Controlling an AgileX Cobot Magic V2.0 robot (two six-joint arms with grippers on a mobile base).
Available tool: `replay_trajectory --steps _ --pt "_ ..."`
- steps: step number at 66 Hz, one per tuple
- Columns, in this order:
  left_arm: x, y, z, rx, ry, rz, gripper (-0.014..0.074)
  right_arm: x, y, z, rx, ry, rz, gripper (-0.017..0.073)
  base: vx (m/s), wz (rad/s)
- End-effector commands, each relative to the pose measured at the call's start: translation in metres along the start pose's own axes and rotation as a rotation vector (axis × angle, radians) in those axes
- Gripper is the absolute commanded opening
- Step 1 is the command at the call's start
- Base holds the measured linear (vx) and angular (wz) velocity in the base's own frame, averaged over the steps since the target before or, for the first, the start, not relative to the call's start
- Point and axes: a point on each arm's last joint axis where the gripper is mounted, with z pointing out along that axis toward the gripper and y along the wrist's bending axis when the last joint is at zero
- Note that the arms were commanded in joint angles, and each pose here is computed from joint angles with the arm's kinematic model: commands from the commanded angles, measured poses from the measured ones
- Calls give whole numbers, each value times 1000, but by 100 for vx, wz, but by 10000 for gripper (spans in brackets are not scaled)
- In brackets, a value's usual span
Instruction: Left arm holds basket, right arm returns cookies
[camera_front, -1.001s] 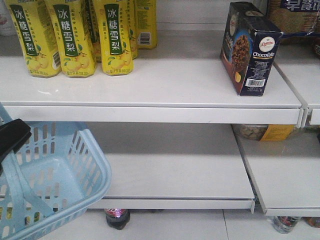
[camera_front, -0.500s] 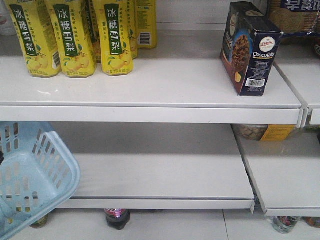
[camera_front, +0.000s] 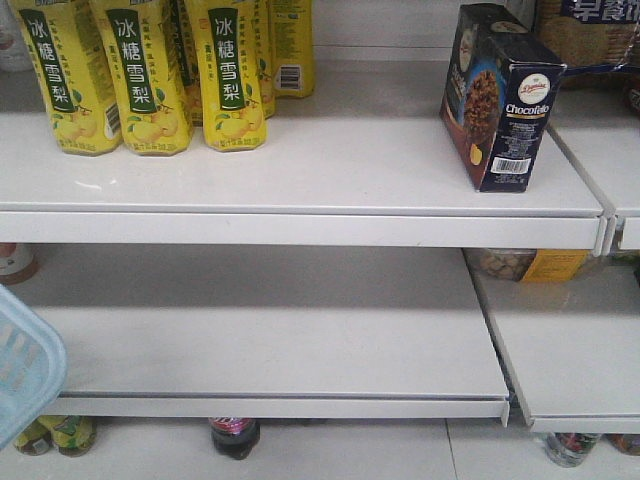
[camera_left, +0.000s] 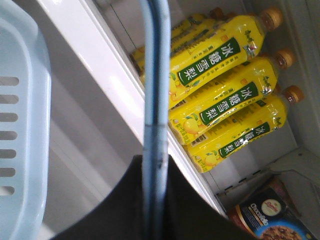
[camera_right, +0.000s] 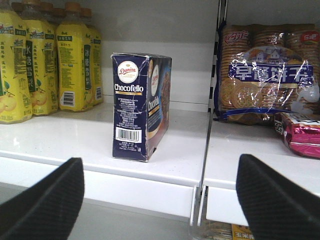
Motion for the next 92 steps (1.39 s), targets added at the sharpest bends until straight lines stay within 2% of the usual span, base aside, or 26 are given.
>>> replay_trajectory --steps 1,21,31,52,63,65,75,76,77,87,88,92 --pt "-2 -7 -3 51 -15 31 -3 -10 -2 1 18 -31 -29 569 0 0" --pt "4 7 -17 96 -71 42 -3 -10 -2 1 18 -31 -29 569 0 0" --pt "9 15 -16 83 -58 29 -3 -10 -2 1 19 -31 -29 569 0 0" --pt "10 14 -16 91 -51 31 -3 -10 -2 1 19 -31 -29 569 0 0" --pt "9 13 -16 99 -54 68 -3 -10 -2 1 19 -31 -29 569 0 0" --pt "9 13 -16 101 -57 60 -3 -10 -2 1 19 -31 -29 569 0 0" --pt "7 12 -16 105 -83 122 -3 -10 -2 1 19 -31 -29 569 0 0" --pt "7 12 -16 105 -86 113 -3 -10 -2 1 19 -31 -29 569 0 0" --pt "7 12 -16 104 -89 137 -3 -10 -2 1 19 -31 -29 569 0 0" --pt "5 12 -17 100 -116 200 -3 -10 -2 1 19 -31 -29 569 0 0" --pt "4 12 -17 98 -119 226 -3 -10 -2 1 19 -31 -29 569 0 0" --pt "4 12 -17 95 -128 269 -3 -10 -2 1 19 -31 -29 569 0 0"
